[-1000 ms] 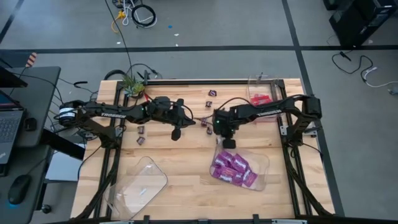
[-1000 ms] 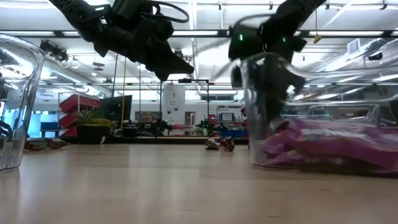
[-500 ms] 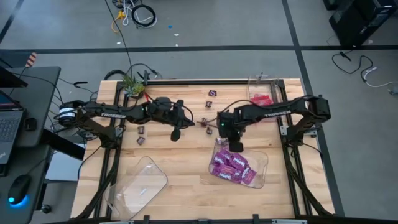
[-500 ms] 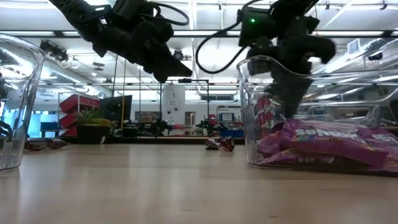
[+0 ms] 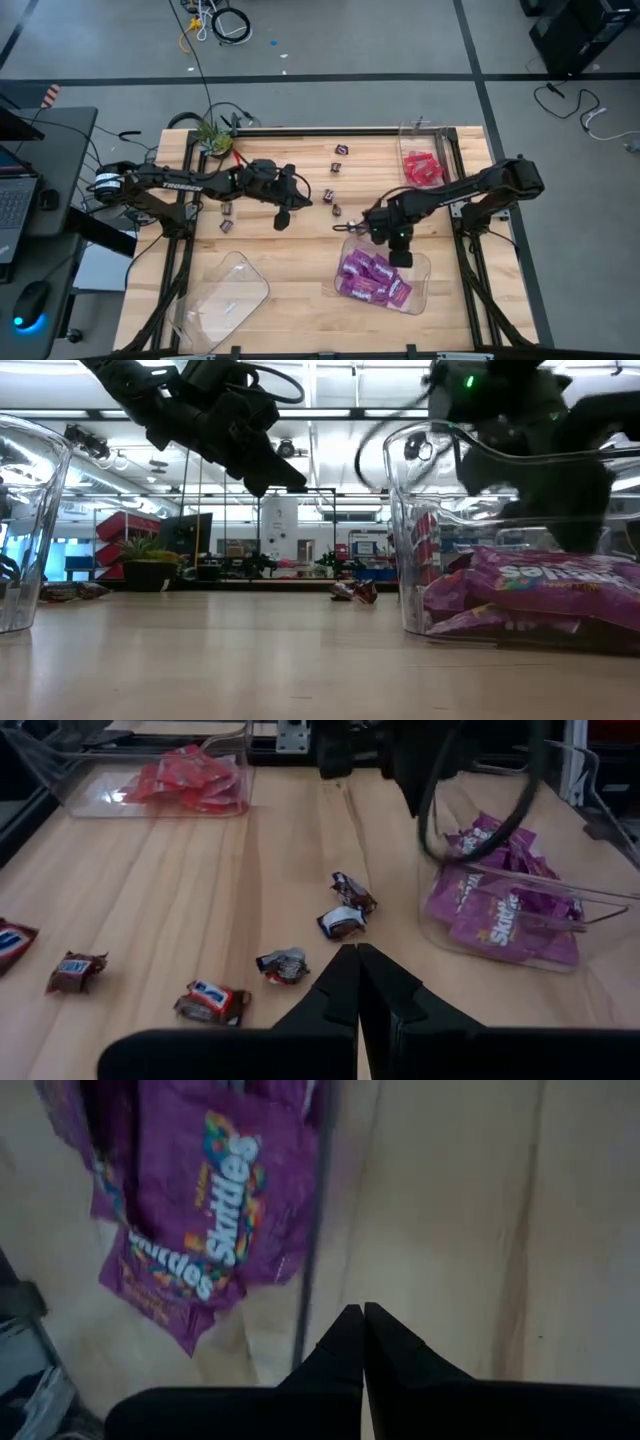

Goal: Sort candy
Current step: Move the brown candies closer to the center

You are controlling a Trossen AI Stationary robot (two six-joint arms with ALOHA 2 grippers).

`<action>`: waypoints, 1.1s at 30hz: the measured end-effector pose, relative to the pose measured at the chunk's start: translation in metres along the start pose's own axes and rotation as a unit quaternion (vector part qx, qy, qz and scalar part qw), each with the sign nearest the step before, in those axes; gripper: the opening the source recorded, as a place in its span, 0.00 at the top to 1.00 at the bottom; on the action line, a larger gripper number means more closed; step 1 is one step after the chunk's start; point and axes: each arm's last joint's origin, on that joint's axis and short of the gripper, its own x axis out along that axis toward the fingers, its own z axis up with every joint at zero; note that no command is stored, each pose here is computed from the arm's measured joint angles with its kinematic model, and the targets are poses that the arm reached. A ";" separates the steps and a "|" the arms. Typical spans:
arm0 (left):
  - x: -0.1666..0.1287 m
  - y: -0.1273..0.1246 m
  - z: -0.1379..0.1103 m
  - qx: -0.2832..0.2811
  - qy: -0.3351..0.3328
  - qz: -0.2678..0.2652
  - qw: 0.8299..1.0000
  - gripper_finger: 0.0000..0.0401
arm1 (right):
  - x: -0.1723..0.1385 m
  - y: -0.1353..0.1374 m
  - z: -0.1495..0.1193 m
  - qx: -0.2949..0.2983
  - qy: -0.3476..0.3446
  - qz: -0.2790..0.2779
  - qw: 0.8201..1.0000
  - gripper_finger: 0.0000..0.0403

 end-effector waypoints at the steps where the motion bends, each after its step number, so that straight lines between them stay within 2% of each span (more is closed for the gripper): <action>1: 0.001 -0.001 0.000 0.001 -0.001 -0.001 1.000 0.99 | -0.004 0.002 0.000 -0.007 -0.020 -0.013 1.000 1.00; 6: 0.003 0.000 0.001 0.004 -0.010 0.006 1.000 0.99 | -0.025 -0.005 0.016 -0.054 -0.165 -0.076 0.982 1.00; 9: 0.003 0.000 0.003 0.007 -0.019 0.015 1.000 0.99 | -0.031 -0.020 0.029 -0.076 -0.208 -0.093 0.971 1.00; 12: 0.003 0.000 0.003 0.008 -0.023 0.015 1.000 0.99 | -0.026 -0.041 0.040 -0.086 -0.207 -0.092 0.970 1.00; 18: 0.003 0.001 0.001 0.006 -0.012 0.015 1.000 0.99 | -0.002 -0.066 0.051 -0.107 -0.158 0.022 0.981 1.00; 20: 0.003 0.001 0.000 0.006 -0.007 0.015 1.000 0.99 | 0.003 -0.070 0.053 -0.109 -0.151 0.038 0.982 1.00; 23: 0.003 0.001 0.000 0.005 -0.005 0.015 1.000 0.99 | 0.010 -0.075 0.056 -0.110 -0.145 0.034 0.983 1.00; 28: 0.003 0.001 0.000 0.005 -0.005 0.019 1.000 0.99 | 0.016 -0.087 0.067 -0.108 -0.173 -0.009 0.979 1.00; 33: 0.003 0.002 -0.001 0.004 -0.002 0.032 0.999 0.99 | 0.000 -0.089 0.079 -0.118 -0.236 -0.041 0.964 1.00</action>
